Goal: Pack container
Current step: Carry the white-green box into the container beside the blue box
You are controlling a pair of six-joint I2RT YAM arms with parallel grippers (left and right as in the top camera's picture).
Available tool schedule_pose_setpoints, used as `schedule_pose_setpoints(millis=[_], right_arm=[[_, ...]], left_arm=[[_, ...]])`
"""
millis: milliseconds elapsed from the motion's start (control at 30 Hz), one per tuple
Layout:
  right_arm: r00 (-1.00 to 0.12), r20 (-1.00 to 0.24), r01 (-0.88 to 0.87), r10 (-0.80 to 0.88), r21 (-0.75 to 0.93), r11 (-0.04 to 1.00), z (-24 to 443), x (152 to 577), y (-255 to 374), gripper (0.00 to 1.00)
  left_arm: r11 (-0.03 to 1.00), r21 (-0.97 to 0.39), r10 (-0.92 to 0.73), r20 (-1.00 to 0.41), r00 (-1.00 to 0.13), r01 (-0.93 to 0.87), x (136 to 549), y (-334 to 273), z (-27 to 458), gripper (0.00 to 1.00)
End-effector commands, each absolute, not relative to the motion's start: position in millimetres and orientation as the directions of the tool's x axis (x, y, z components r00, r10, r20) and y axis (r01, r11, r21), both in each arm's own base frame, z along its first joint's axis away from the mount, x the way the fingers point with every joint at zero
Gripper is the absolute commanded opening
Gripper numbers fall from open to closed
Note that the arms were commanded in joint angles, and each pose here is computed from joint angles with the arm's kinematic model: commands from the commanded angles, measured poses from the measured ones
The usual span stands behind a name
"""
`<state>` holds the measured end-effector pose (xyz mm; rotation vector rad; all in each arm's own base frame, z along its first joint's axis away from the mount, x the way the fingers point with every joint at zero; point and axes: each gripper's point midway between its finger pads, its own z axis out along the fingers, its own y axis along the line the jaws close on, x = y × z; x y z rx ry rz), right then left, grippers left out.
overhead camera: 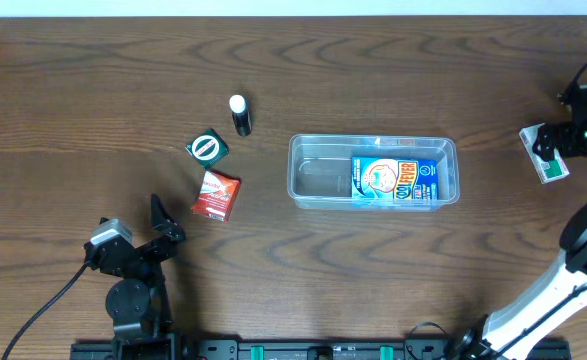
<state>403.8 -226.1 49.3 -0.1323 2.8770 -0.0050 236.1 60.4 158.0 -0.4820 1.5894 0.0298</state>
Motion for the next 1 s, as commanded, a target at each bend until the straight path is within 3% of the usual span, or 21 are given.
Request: schedule_pose_setpoints(millis=[0,233,500,600,700,967], right_arm=[[-0.963,-0.244,-0.13,-0.113,0.057,0.99,28,402,-212,0.99],[-0.972,-0.206,-0.133,-0.115,0.077,0.988,6,398,-213,0.97],[-0.979,-0.171,-0.13,-0.111,0.105,0.986,-17,394,-210,0.78],[-0.981,-0.159,-0.127,-0.111,0.095,0.987,-19,393,-212,0.63],[-0.986,-0.145,-0.09,-0.08,0.067,0.994,-20,392,-218,0.55],[-0.988,-0.157,-0.009,0.002,0.065,0.998,-16,399,-220,0.52]], left_arm=[[0.91,-0.238,-0.27,-0.961,-0.05,-0.339,235,62,141,0.98],[0.91,-0.238,-0.27,-0.962,-0.05,-0.339,235,62,141,0.98],[0.91,-0.238,-0.27,-0.961,-0.05,-0.339,235,62,141,0.98],[0.91,-0.238,-0.27,-0.961,-0.05,-0.339,235,62,141,0.98],[0.91,-0.238,-0.27,-0.962,-0.05,-0.339,235,62,141,0.98],[0.91,-0.238,-0.27,-0.961,-0.05,-0.339,235,62,141,0.98]])
